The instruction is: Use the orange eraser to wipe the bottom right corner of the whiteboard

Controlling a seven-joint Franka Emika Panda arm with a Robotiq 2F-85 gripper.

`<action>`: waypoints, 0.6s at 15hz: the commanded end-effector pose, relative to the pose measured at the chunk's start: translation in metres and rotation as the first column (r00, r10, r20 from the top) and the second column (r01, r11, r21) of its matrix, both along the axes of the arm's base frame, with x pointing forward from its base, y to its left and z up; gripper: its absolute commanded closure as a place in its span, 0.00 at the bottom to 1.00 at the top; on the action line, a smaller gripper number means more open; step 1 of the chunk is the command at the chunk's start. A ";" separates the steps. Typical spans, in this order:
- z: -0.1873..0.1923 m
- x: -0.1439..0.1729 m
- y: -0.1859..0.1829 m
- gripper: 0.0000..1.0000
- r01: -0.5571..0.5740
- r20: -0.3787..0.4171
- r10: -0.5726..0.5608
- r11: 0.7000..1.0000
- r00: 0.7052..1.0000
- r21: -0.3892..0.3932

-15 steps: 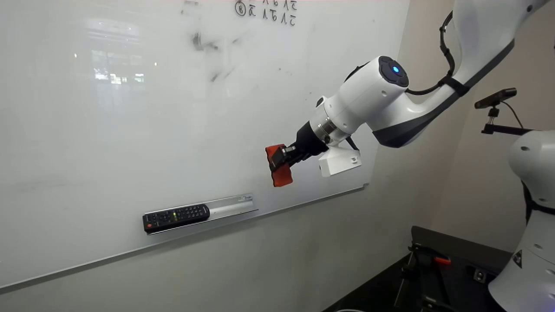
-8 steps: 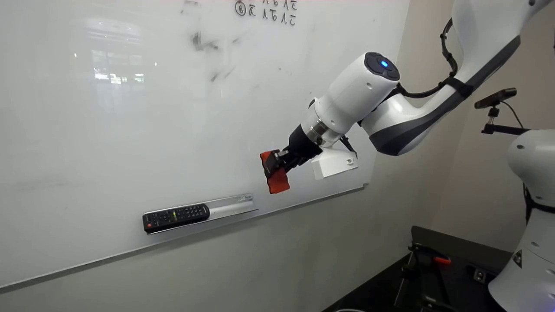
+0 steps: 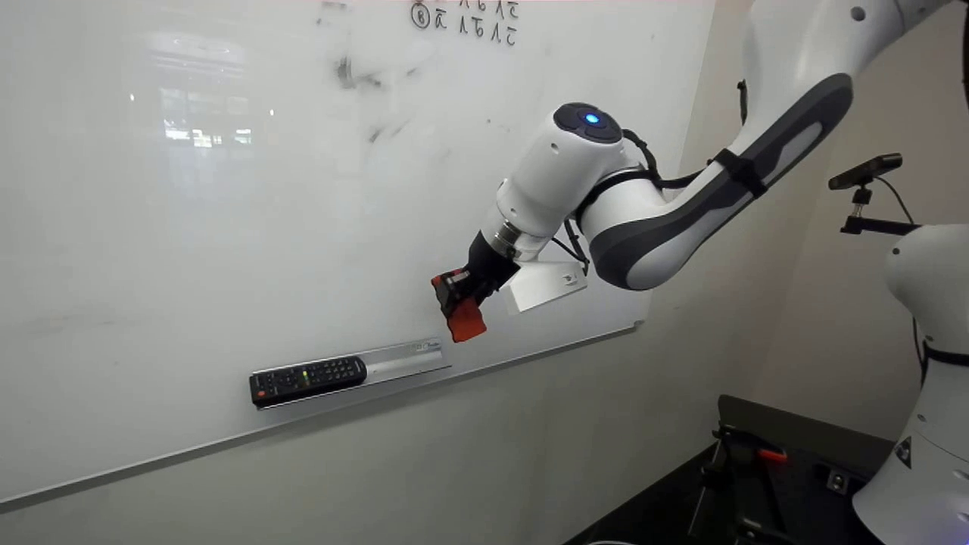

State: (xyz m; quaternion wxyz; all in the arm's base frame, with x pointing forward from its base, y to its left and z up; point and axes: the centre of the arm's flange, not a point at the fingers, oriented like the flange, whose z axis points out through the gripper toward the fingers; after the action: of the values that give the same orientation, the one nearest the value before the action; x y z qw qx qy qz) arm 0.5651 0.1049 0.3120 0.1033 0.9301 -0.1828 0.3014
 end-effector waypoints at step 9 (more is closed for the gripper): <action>-0.059 0.067 0.003 0.70 -0.013 0.157 0.022 0.998 0.987 -0.060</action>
State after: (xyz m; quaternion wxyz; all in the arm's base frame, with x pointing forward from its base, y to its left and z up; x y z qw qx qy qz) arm 0.6239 0.0987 0.2681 0.1173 0.9161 -0.1638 0.3466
